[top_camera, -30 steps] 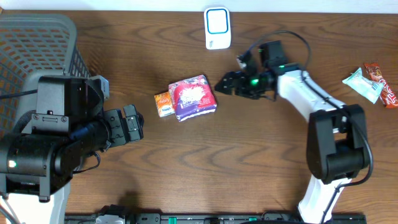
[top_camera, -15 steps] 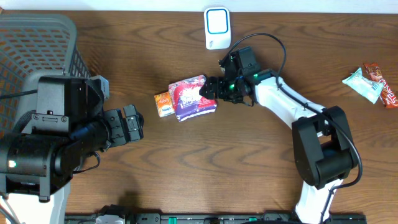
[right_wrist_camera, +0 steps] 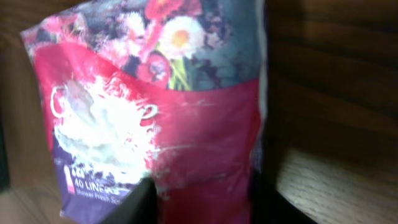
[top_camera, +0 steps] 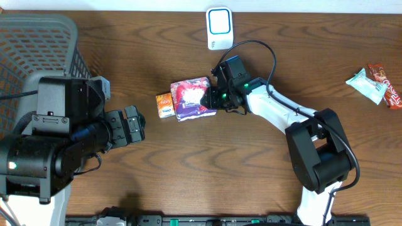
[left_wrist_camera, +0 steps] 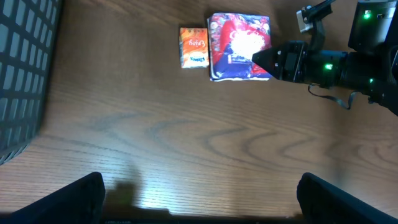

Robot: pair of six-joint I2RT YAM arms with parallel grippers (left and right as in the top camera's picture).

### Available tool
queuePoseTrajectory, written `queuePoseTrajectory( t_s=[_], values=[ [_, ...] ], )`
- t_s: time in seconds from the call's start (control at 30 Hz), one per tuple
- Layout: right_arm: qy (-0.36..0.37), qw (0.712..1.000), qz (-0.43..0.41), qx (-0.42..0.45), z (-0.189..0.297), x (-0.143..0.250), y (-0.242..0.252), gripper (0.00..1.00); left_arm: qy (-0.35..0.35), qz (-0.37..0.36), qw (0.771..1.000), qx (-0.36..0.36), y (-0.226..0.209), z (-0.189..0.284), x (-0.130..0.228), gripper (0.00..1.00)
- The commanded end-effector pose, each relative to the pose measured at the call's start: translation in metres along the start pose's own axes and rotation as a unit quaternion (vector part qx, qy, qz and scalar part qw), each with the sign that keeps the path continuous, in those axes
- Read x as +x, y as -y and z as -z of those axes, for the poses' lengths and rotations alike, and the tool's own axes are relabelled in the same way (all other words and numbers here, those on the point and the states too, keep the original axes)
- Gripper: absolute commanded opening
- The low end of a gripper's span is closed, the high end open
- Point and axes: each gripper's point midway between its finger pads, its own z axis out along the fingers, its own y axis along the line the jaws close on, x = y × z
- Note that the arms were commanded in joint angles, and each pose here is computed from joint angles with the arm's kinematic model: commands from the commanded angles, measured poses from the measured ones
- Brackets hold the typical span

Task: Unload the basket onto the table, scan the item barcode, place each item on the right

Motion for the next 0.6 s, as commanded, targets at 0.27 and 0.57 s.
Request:
queuePoseTrajectory(
  t_s=[0.27,0.57],
  values=[
    [0.062,0.996,-0.017,0.069,0.073,-0.031,0.033,0.01,-0.003,-0.006,1.0,0.004,0.001,0.0,0.001,0.98],
    [0.21,0.869,0.014,0.448,0.203,-0.047,0.104,0.01,-0.003,-0.006,1.0,0.004,0.001,0.0,0.001,0.98]
  ],
)
